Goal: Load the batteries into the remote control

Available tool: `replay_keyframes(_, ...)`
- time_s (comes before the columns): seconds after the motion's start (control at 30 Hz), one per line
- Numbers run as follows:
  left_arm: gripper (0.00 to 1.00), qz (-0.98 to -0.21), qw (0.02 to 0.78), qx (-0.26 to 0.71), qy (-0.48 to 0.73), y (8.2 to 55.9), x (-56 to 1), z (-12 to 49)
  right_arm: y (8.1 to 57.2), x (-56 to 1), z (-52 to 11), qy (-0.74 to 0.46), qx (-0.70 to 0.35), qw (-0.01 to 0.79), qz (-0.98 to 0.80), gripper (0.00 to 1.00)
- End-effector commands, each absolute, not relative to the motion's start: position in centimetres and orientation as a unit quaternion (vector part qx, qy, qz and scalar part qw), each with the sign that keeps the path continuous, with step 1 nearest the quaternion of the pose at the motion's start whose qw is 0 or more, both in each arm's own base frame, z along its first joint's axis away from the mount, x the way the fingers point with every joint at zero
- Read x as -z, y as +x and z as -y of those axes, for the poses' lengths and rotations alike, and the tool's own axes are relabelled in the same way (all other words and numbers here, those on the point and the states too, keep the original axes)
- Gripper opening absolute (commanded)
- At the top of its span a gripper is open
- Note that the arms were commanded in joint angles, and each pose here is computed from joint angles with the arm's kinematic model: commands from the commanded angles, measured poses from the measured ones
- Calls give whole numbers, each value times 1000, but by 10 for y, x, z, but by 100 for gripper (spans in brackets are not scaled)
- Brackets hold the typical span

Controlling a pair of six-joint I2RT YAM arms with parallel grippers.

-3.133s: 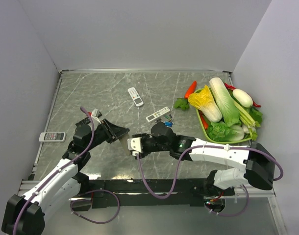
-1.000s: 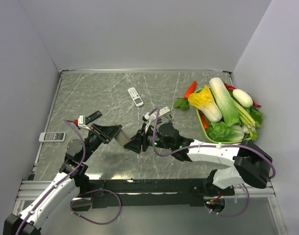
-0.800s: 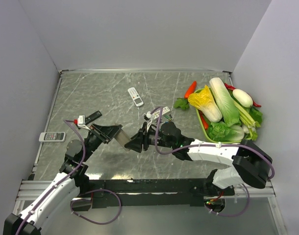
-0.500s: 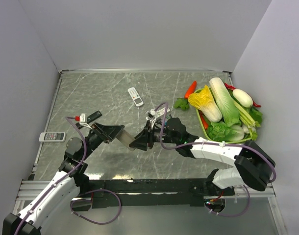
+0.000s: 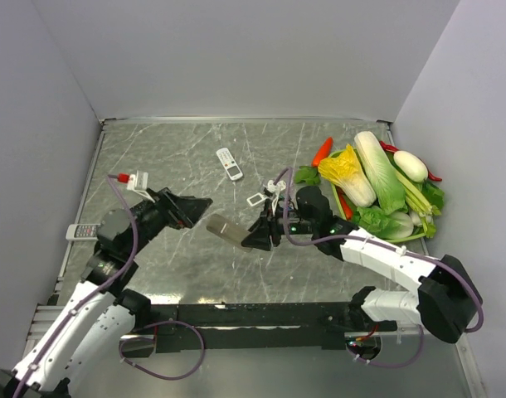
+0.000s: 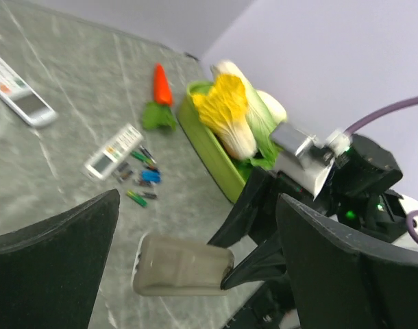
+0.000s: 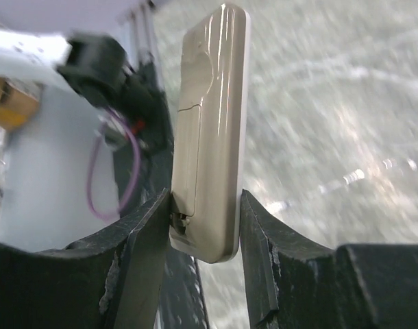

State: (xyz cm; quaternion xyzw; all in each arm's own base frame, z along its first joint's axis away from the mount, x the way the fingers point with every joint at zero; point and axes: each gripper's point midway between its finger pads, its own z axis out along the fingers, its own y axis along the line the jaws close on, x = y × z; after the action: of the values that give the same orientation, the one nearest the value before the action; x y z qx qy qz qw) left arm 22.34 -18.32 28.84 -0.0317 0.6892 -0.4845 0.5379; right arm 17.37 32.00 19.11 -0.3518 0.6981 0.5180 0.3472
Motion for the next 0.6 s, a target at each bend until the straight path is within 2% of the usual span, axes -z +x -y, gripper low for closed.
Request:
replay_keyframes(0.0,99,-732,580,356,-9,227,-303,149,178,-173,-312,-415,-475,316,-709,0)
replay_keyframes(0.17,99,-745,594,302,31,219,-313,135,178,-131,-314,-462,-450,216,-733,0)
replay_keyframes(0.3,99,-749,587,299,61,212,-302,137,185,-91,-319,-476,-434,136,-753,0)
replay_keyframes(0.47,99,-758,572,303,78,211,-283,143,206,-69,-326,-512,-401,108,-752,0)
replay_keyframes(0.57,99,-764,567,300,75,214,-272,144,217,-58,-325,-513,-376,93,-766,9)
